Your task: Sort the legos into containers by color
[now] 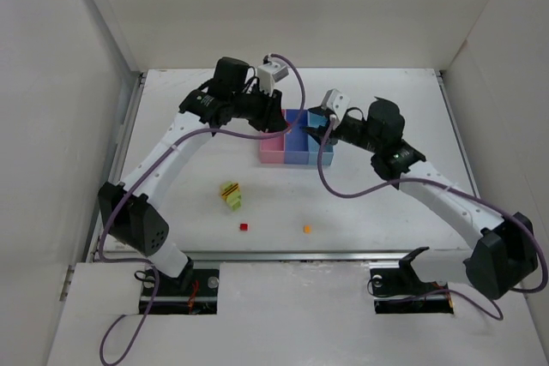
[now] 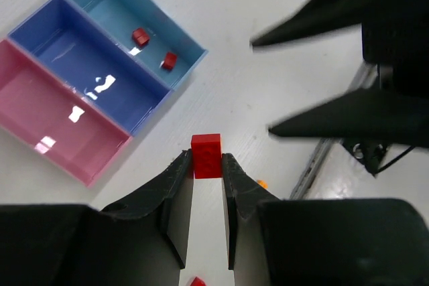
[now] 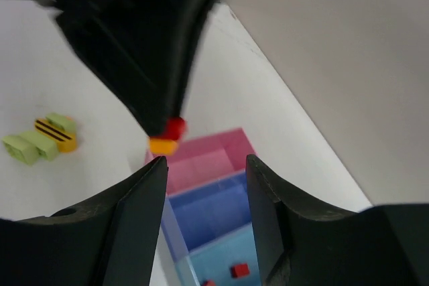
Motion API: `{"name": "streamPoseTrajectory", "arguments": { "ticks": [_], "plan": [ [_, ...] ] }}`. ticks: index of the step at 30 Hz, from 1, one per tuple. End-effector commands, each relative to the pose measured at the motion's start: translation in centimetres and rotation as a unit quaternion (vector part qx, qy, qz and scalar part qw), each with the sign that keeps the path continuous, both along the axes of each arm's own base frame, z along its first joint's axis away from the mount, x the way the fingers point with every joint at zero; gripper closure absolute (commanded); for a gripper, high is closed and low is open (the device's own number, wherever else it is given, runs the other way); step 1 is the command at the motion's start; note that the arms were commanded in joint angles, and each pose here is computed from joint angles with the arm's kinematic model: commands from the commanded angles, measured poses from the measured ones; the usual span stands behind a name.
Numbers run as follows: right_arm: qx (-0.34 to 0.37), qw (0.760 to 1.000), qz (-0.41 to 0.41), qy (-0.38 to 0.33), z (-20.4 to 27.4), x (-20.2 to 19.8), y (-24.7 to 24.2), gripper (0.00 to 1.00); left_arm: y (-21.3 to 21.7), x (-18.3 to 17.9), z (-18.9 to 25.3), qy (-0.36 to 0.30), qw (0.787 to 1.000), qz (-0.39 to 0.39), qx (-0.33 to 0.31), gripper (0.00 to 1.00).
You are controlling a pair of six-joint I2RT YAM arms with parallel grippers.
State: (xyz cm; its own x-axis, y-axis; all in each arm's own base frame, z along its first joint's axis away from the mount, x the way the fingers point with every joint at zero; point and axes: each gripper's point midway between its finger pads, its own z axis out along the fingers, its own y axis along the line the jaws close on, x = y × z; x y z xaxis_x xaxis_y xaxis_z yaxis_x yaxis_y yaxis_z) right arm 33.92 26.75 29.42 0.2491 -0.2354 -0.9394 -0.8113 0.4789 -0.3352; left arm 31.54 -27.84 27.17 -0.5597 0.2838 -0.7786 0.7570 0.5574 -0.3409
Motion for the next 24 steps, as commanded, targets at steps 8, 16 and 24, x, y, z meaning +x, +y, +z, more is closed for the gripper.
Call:
{"name": "streamPoseTrajectory", "arguments": {
  "ticks": [8, 16, 24],
  "plan": [
    [0.029, 0.997, 0.039, -0.061, 2.2, -1.9, 3.0, 0.44, -3.5, 1.0, 4.1, 0.021, 0.993, -0.050, -0.105, 1.00],
    [0.025, 0.998, -0.022, -0.057, 1.5, -0.9, 1.3, 0.44, -2.9, 2.0, 4.2, 0.006, 0.995, -0.032, -0.097, 1.00],
    [0.022, 0.998, -0.030, -0.053, 1.2, -0.5, 1.9, 0.44, -2.9, 1.7, 5.1, -0.001, 0.994, -0.037, -0.104, 1.00]
  ]
}}
